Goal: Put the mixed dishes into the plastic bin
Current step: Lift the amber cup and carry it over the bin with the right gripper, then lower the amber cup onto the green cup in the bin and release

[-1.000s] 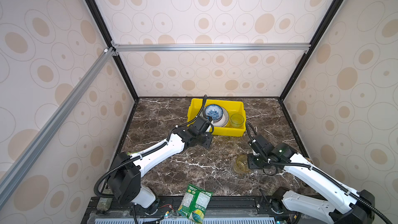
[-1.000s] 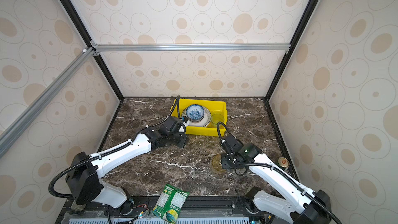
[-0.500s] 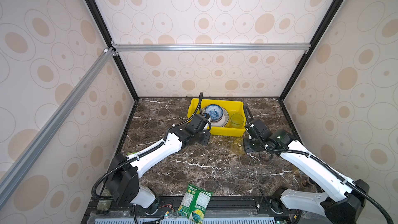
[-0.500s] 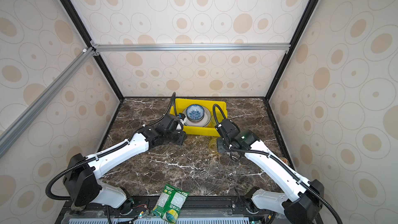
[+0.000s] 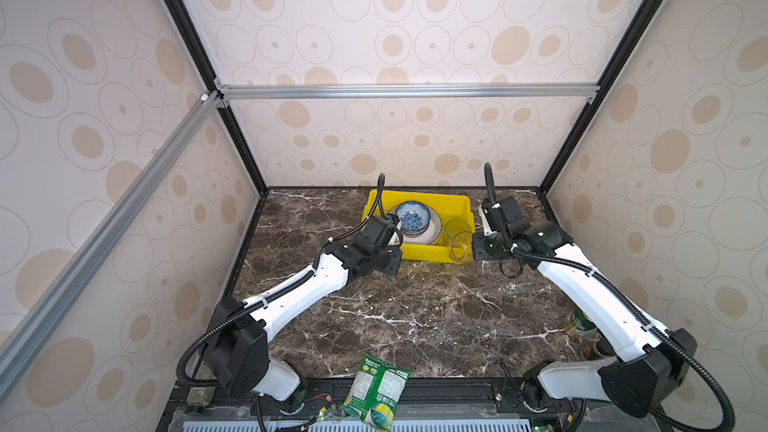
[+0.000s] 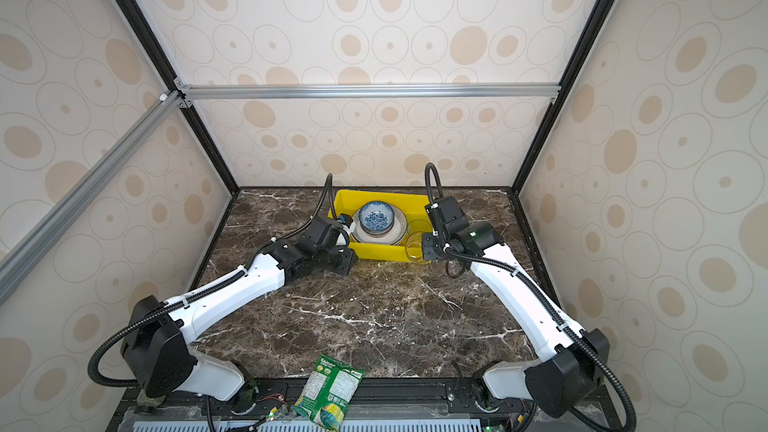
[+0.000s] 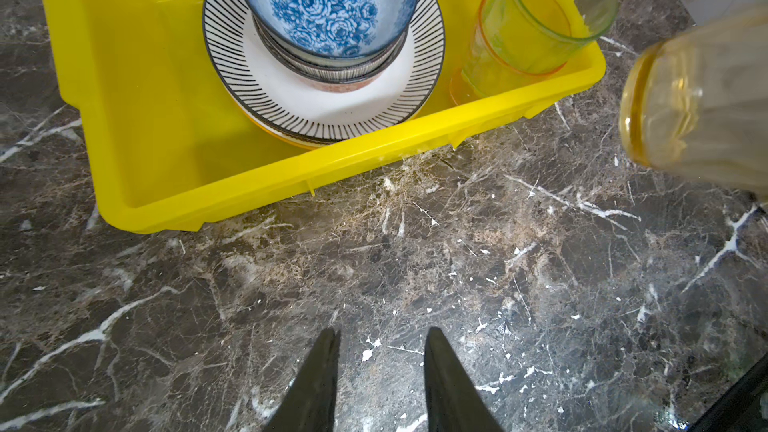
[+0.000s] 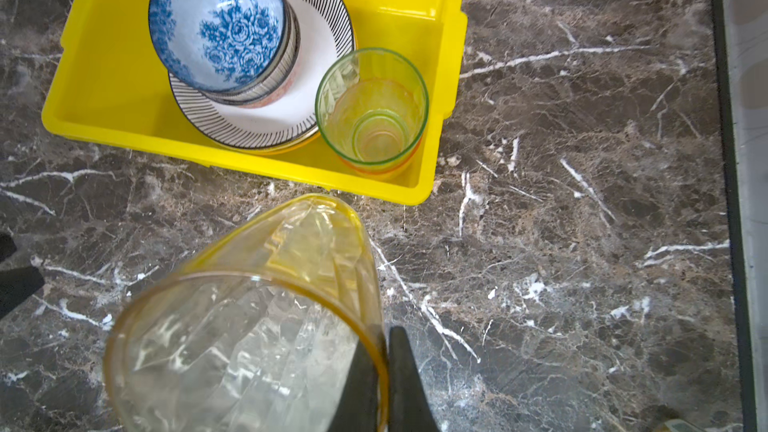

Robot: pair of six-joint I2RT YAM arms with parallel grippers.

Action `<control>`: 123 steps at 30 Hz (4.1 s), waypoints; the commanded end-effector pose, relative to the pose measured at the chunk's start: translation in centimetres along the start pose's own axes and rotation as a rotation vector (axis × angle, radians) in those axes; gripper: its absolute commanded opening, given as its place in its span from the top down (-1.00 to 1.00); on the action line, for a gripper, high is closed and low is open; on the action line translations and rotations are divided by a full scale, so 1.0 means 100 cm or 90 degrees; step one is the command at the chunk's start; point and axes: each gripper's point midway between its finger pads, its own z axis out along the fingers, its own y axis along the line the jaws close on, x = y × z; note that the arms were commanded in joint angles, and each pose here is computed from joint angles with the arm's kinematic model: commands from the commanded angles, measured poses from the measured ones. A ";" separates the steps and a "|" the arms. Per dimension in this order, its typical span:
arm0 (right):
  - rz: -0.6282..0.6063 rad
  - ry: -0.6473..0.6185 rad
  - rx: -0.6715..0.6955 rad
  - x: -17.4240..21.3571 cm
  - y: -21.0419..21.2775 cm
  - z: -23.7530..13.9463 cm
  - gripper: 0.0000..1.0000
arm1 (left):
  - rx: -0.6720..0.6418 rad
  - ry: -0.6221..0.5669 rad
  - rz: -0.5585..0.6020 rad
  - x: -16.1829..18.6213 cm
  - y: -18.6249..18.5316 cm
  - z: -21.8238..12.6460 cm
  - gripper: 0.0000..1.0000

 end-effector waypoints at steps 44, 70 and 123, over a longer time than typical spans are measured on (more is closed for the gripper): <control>0.020 -0.020 -0.013 -0.077 -0.016 0.053 1.00 | -0.009 -0.024 0.001 -0.049 0.001 0.011 0.31; 0.007 0.026 -0.014 -0.075 -0.012 0.072 1.00 | -0.021 -0.041 -0.015 -0.049 0.018 0.005 0.30; -0.024 0.033 0.026 -0.077 -0.023 0.054 0.29 | -0.050 -0.112 -0.019 -0.083 0.048 -0.007 0.26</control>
